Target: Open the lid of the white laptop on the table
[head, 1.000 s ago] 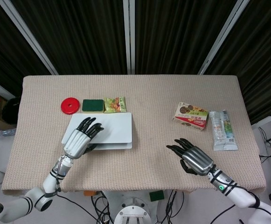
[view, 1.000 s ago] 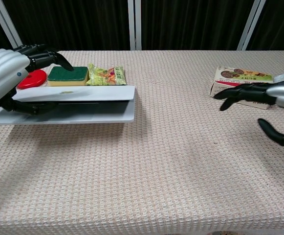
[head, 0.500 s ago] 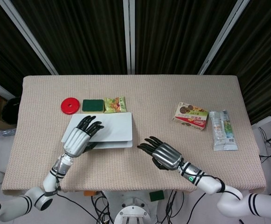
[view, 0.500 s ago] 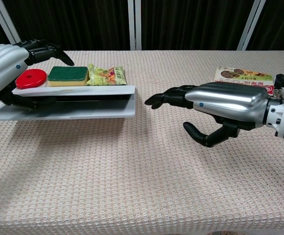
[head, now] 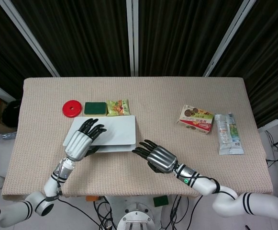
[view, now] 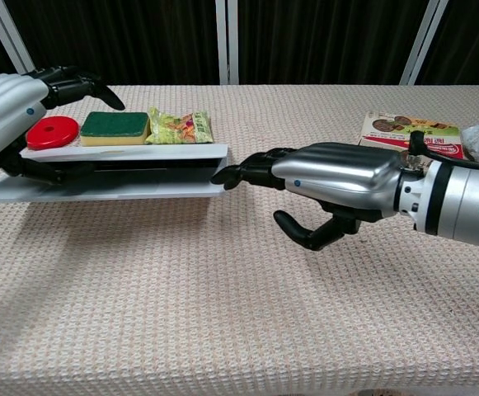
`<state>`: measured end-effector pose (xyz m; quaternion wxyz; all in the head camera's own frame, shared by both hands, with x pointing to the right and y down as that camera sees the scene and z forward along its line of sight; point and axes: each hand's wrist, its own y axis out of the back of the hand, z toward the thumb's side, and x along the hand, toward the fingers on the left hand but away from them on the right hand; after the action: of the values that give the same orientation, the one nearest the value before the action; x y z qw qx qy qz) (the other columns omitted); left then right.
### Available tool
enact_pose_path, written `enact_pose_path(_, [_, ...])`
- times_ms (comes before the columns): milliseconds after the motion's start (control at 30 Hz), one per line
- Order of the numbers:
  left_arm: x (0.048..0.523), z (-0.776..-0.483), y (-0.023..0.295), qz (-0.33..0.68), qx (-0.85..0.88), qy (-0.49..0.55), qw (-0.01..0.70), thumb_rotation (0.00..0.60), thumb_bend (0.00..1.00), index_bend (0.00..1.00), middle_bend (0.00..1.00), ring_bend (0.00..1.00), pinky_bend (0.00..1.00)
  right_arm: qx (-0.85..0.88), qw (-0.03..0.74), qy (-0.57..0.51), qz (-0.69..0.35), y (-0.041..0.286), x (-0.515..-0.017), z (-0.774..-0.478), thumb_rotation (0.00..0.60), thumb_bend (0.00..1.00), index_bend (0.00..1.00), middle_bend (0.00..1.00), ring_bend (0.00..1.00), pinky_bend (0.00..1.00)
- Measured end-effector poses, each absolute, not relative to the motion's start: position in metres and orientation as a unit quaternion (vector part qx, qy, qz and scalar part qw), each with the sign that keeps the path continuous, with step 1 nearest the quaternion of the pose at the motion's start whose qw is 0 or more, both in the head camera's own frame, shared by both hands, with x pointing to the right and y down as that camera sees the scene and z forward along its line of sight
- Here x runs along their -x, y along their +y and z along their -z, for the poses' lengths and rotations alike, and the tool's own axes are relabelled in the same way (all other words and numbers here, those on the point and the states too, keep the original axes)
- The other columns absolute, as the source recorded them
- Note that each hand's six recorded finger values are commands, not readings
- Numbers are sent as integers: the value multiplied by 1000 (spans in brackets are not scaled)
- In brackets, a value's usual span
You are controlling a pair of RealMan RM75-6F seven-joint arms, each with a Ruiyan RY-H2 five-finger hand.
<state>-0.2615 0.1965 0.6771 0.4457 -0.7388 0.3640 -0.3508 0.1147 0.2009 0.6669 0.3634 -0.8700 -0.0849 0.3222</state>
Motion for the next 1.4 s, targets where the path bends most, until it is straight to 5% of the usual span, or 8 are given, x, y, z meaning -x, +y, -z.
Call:
enact_pose_path(833, [263,-673,187,345,734,371,452,600,800,271,250,109,146,869,370,-59,-324,214,-93,-682,600,752,0,74,0,0])
enact_pose_path(1400, [266,-661,150,341,718,377,475,600,799,271,245,108,144,872,342,-32,-349,217,-73,-711,600,753,0,74,0,0])
